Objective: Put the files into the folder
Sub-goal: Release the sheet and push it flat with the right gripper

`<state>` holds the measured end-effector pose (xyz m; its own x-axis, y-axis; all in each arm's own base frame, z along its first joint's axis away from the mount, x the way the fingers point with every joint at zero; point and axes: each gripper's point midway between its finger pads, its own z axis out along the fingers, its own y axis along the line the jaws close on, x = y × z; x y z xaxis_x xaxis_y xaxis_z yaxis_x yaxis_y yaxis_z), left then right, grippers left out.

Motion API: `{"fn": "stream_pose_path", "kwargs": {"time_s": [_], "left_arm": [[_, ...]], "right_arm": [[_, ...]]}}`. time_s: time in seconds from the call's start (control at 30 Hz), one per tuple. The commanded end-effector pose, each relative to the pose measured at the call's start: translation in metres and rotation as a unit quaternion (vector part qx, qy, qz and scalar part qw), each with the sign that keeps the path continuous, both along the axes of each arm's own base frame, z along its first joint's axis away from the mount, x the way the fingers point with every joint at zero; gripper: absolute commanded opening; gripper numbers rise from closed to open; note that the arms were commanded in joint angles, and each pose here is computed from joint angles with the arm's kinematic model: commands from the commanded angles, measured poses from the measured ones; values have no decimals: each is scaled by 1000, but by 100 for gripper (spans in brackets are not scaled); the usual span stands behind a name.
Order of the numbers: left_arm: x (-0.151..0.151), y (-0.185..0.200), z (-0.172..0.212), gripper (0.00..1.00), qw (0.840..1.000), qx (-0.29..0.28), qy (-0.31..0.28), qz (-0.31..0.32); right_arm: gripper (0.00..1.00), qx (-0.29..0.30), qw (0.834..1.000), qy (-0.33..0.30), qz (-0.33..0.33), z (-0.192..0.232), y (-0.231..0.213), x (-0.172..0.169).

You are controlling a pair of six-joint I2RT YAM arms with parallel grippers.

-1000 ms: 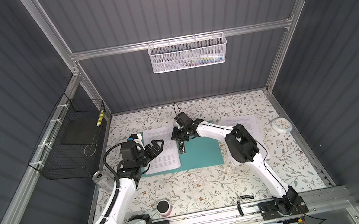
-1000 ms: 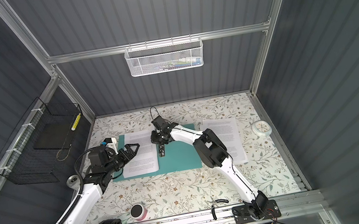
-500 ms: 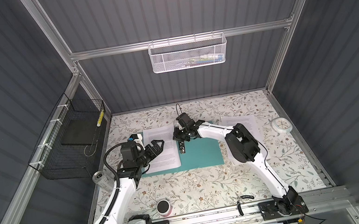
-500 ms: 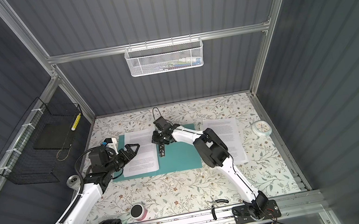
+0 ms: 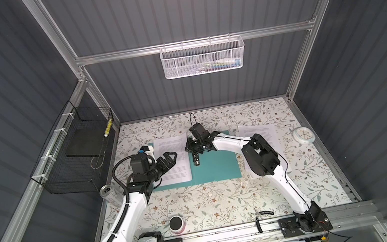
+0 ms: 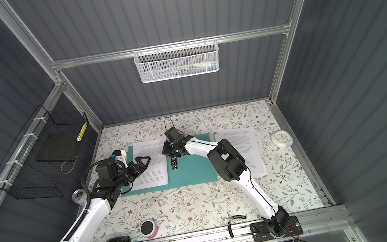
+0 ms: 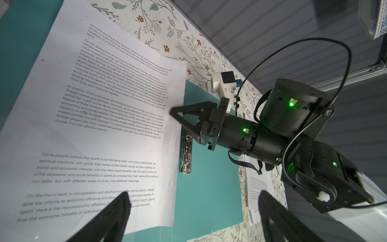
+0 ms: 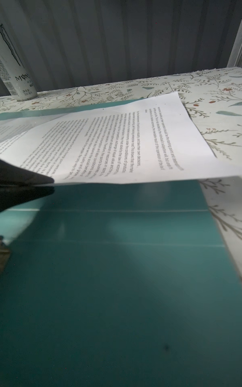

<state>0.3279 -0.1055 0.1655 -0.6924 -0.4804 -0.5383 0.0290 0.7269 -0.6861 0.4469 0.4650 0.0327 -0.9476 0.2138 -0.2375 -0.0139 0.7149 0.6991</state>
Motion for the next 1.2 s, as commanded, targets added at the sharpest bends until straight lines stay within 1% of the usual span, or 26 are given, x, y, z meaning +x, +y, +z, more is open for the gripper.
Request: {"fn": "stream_pose_path", "kwargs": {"time_s": [0.0,0.37,0.73,1.17], "left_arm": [[-2,2,-4,96,1000,4,7,3],[-5,3,-10,95,1000,6,14,5],[-6,5,-14,95,1000,8,21,10],[-10,6,-18,95,1000,15,23,10]], "right_arm": [[0,7,1000,7,-9,-3,7,-5],[0,2,1000,13,-3,-11,13,-9],[0,0,999,20,-25,-17,16,-10],[0,0,999,28,-23,-20,29,-16]]}}
